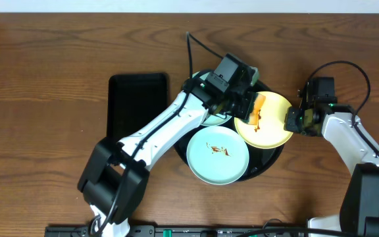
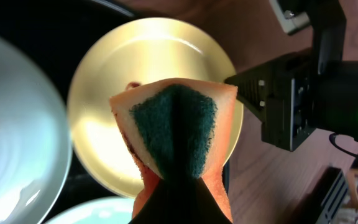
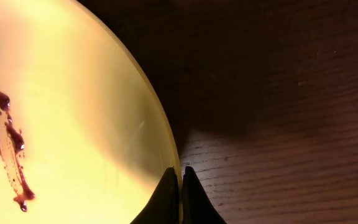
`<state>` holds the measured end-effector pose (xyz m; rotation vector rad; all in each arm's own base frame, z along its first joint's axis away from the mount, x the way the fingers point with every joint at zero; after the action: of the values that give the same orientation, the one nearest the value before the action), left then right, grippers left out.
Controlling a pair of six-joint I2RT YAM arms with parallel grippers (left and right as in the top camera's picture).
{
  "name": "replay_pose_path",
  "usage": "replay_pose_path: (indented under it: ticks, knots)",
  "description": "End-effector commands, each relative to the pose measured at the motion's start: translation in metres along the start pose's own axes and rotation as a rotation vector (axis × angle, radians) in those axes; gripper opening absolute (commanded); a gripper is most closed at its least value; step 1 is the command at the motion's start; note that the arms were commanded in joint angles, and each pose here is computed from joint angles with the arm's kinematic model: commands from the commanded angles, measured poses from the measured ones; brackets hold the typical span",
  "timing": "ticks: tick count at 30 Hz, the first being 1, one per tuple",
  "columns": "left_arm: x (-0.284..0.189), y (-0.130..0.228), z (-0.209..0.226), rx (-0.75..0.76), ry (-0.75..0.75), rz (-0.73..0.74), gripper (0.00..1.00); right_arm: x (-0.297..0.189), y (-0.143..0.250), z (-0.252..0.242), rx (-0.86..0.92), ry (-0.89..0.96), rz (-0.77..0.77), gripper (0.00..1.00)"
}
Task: Clean dirty plates on tray and stack at the side
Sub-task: 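Carry the sponge with the left gripper over the yellow plate, then scrub the yellow plate with the sponge while the right gripper holds it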
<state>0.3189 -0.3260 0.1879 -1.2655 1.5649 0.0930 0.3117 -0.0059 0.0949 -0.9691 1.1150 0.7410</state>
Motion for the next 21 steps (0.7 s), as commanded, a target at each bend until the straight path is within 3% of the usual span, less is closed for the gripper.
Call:
replay_pose_path:
  ticks: [1, 8, 21]
  knots:
    - [0.018, 0.001, -0.006, 0.073, 0.07, 0.017, 0.07, -0.001, -0.004, -0.006, 0.019, 0.012, -0.003, 0.01]
    - [0.045, 0.005, -0.016, 0.095, 0.164, 0.026, 0.08, -0.001, -0.004, -0.006, 0.019, 0.013, -0.002, 0.01]
    - [0.091, 0.019, -0.005, 0.086, 0.164, 0.058, 0.07, -0.001, -0.004, -0.006, 0.019, 0.014, 0.0, 0.01]
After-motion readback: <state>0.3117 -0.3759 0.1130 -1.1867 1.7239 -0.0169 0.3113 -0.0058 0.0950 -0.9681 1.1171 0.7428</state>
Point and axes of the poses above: each gripper's point midway between its finger pads, its own x axis out along the fingers, its own z axis along the line the jaws close on, y = z × x, the point moved 7 cm from there along -x, back along the fingers, and after that the axes turned 11 degrees about x, right-handed, at the moved point
